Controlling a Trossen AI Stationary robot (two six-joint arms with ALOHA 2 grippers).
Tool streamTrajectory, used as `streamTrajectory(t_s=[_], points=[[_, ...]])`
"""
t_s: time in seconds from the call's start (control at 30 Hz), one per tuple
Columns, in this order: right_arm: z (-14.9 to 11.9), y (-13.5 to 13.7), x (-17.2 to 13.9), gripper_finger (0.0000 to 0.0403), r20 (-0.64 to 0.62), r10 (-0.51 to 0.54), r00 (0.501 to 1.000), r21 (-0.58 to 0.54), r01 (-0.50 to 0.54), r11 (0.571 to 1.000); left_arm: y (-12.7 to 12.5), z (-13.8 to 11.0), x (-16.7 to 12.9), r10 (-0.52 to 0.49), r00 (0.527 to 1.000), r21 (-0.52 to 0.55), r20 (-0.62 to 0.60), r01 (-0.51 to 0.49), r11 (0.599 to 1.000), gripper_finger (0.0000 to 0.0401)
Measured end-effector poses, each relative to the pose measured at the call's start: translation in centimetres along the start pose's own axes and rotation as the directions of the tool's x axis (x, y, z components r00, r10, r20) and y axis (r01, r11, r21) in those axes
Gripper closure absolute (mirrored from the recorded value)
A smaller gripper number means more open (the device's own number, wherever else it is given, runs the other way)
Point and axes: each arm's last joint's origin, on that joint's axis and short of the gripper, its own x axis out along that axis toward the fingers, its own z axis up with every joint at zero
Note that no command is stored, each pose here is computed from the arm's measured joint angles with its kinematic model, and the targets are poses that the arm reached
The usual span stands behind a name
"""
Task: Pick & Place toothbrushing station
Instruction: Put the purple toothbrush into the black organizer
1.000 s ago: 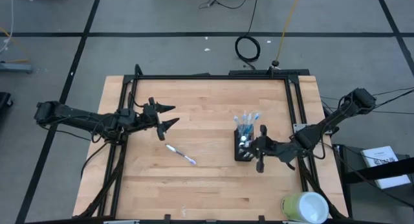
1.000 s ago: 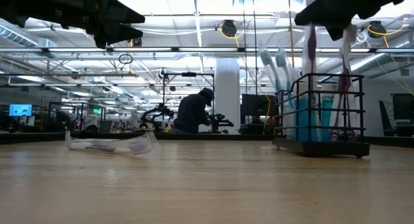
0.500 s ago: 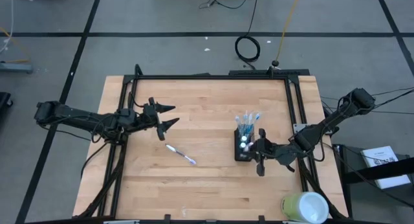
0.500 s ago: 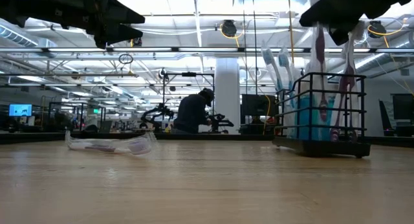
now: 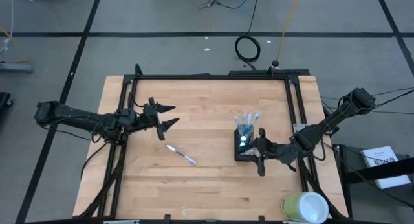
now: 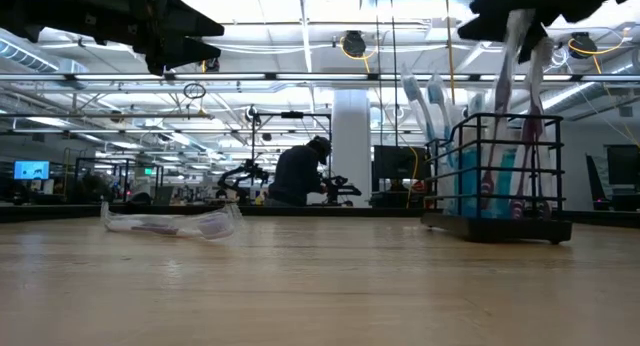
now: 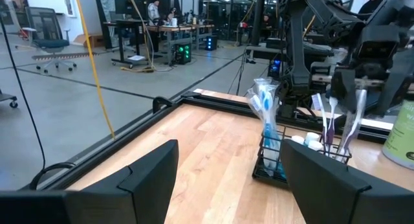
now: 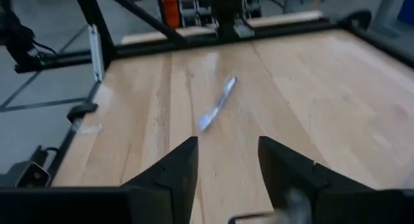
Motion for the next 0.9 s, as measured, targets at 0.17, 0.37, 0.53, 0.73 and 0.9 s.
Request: streamTrajectory(t_s=[0.17,0.37,0.53,0.73,0.9], points=[[1.3,-0.1,-0.8,0.0247,0.086,0.033,0.996,-0.017,-0.031,0.999,0.0,0.0,0.0,0.0,1.0,0.001,-0.002,0.0,1.0,0.0123],[3.1,-0.2,-2.1,0.0254,0.204,0.068,0.977,-0.058,-0.057,0.997,0.0,0.0,0.0,0.0,1.0,0.004,-0.003,0.0,1.0,0.0123],[3.7,-0.4,-2.8,0.0254,0.24,0.082,0.967,-0.082,-0.064,0.995,0.0,-0.1,0.0,0.0,1.0,0.005,-0.006,0.0,1.0,0.0123],[3.4,-0.8,-4.6,0.0276,0.179,0.119,0.977,-0.115,-0.099,0.988,0.0,-0.2,0.0,0.002,1.0,0.01,-0.02,-0.001,1.0,0.0123],[2.4,-1.3,-5.0,0.0312,0.089,0.09,0.992,-0.055,-0.085,0.995,0.0,-0.2,0.0,0.002,1.0,0.01,-0.02,-0.001,1.0,0.0123]])
